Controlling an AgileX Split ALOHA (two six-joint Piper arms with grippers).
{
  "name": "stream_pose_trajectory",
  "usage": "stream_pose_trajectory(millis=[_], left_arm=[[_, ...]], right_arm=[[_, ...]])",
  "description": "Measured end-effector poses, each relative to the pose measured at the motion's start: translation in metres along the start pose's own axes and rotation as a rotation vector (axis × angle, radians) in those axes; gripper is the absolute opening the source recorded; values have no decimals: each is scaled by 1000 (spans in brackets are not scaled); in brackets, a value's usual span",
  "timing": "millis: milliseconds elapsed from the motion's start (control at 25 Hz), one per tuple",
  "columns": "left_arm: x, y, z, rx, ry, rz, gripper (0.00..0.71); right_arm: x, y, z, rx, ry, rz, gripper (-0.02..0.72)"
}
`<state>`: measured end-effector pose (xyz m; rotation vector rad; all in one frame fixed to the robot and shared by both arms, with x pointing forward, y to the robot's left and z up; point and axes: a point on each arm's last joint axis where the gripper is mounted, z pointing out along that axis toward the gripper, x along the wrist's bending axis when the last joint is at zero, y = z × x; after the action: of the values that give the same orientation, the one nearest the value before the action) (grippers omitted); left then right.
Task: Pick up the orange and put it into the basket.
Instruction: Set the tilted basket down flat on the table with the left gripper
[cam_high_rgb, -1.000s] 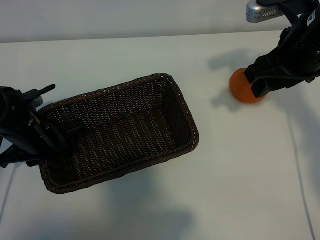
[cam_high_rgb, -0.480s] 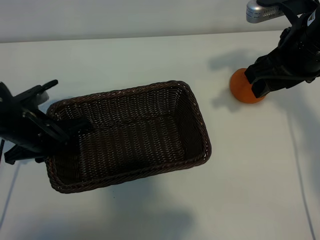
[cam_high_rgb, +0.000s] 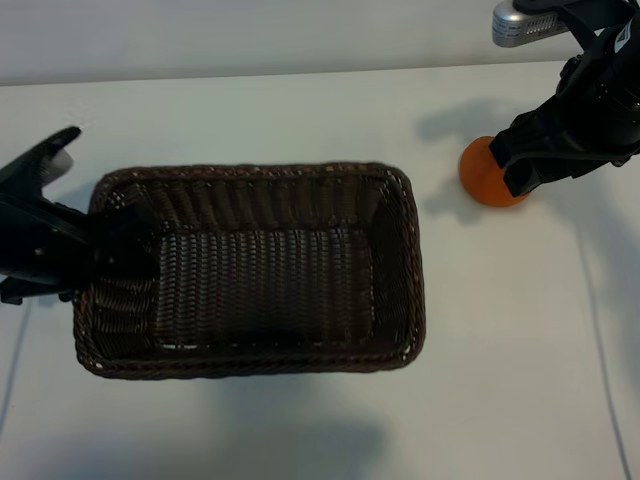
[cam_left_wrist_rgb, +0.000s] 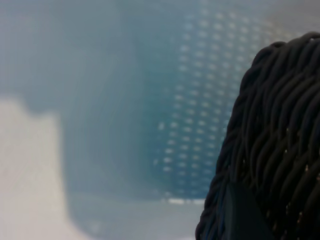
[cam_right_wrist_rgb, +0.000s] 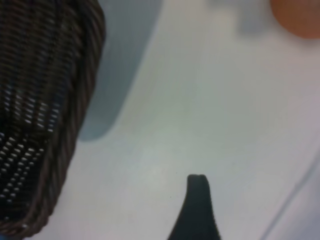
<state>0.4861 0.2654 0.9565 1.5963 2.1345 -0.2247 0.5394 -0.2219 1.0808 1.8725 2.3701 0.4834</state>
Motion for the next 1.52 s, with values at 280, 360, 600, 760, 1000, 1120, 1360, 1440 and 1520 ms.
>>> stream_pose_trajectory(millis=[280,360,600,760,1000,1120,1360,1440,1520], left_arm=[[-2,6,-3,-34,-66,20,318],[-5,13,-4,-43,-70,38,318],[-14,47,4,-42,-85,51,318],[-16,69,16,-21,-90,45,318],[-24,90,30,-11,-99,56,318],[-36,93,41,9,-107,80,318],[-41,91,66,79,-101,66,318],[-37,91,72,96,-85,56,318],[-34,90,76,112,-63,48,318]], right_arm=[[0,0,0,0,0,1,561],[0,0,0,0,0,1,561],[0,0,0,0,0,3,561],[0,0,0,0,0,3,560],[0,0,0,0,0,3,560],[0,0,0,0,0,3,560],[0,0,0,0,0,3,560],[0,0,0,1,0,3,560],[0,0,0,2,0,3,560]])
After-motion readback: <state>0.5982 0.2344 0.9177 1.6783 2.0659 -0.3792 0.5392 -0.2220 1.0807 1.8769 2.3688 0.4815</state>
